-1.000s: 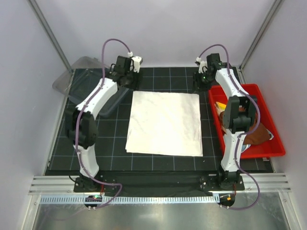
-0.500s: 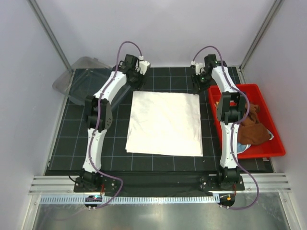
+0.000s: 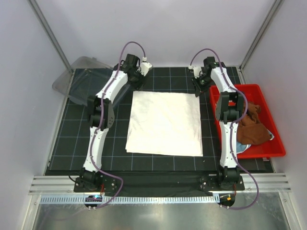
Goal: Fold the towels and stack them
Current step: Fold the towel
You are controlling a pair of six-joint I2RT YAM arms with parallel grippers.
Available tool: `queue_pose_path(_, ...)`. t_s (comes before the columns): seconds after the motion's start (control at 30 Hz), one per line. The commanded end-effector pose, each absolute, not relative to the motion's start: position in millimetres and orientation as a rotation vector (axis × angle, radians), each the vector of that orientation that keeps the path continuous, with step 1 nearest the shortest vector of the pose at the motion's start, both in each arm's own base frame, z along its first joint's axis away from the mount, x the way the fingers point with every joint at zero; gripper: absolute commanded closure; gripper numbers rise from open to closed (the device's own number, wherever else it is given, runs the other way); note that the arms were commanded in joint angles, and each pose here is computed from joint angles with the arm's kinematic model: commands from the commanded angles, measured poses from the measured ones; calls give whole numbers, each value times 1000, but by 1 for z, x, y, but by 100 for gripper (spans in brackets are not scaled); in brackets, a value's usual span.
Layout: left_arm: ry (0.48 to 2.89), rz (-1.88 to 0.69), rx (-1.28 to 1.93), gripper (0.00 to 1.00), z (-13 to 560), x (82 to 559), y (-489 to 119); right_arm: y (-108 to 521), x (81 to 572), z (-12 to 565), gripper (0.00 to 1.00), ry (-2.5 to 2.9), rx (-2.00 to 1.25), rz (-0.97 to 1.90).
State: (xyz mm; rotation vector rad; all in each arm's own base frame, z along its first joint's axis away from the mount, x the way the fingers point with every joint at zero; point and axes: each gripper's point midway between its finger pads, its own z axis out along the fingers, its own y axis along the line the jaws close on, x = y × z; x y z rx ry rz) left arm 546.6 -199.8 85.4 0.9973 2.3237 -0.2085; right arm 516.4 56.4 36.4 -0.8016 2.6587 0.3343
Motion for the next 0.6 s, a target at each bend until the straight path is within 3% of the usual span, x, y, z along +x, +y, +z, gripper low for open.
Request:
queue_pose_path(0.0,2329,-120,1028,44,79,556,-180,49,528,48,76,2613,-831,270)
queue_pose_path(0.13,2339,-111,1051,45,71,555,-179,48,534,54,99,2577,-844,253)
queue_pose_path(0.3,2352,93,1052,44,61,564,-166,45,537,66,99,2547,-838,205)
queue_pose_path(0.43,2263,-76,1051,42,88,560,-196,44,535,78,99,2523,-830,174)
queue_pose_path(0.57,2208,-65,1072,37,99,563,-207,37,529,81,99,2539,-838,128)
